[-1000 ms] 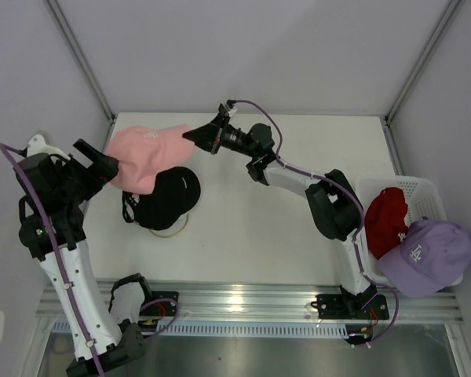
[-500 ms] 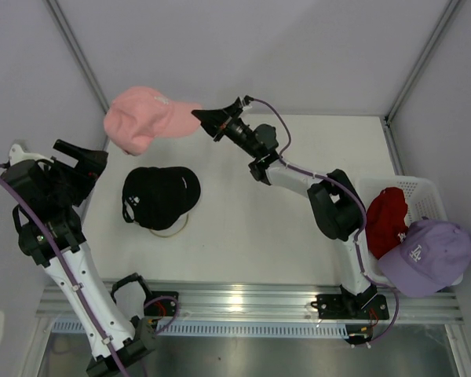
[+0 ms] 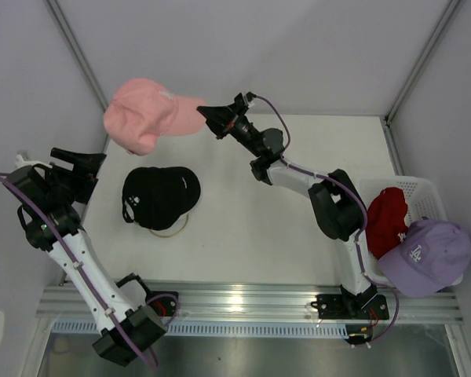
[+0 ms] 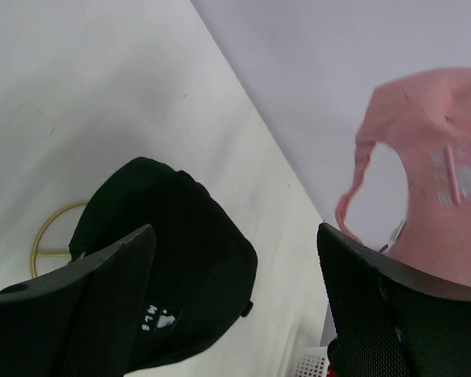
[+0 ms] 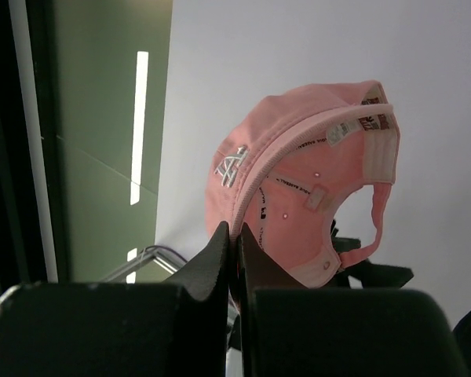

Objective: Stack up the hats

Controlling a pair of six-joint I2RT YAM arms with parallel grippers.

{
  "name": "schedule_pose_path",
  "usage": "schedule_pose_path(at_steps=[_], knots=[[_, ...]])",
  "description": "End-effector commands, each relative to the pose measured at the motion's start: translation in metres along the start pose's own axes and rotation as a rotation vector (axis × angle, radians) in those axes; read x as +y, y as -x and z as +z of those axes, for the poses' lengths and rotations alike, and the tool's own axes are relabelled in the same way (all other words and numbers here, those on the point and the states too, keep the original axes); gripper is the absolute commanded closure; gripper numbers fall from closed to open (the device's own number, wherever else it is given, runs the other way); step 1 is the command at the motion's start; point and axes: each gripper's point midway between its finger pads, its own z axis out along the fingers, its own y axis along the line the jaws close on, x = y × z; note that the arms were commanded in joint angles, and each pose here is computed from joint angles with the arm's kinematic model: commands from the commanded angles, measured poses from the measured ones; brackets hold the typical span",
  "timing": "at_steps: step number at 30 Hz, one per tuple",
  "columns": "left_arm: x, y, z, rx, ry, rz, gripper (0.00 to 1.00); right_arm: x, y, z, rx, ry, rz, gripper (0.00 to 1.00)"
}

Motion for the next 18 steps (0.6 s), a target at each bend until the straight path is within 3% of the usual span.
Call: schedule_pose_path(at_steps=[1,10,18], knots=[[-0.021,0.006,0.004,0.048,-0.194,-0.008,0.15,0.049,-0.036,-0.008,0.135,0.167,-0.026,1.0],[-0.048,0.002,-0.007,0.128,-0.326,0.098,0.24,0.042,-0.061,-0.007,0.217,0.169,-0.019,1.0],[-0.021,-0.016,0.006,0.19,-0.265,0.055,0.27,0.05,-0.073,0.003,0.246,0.219,0.001,1.0]])
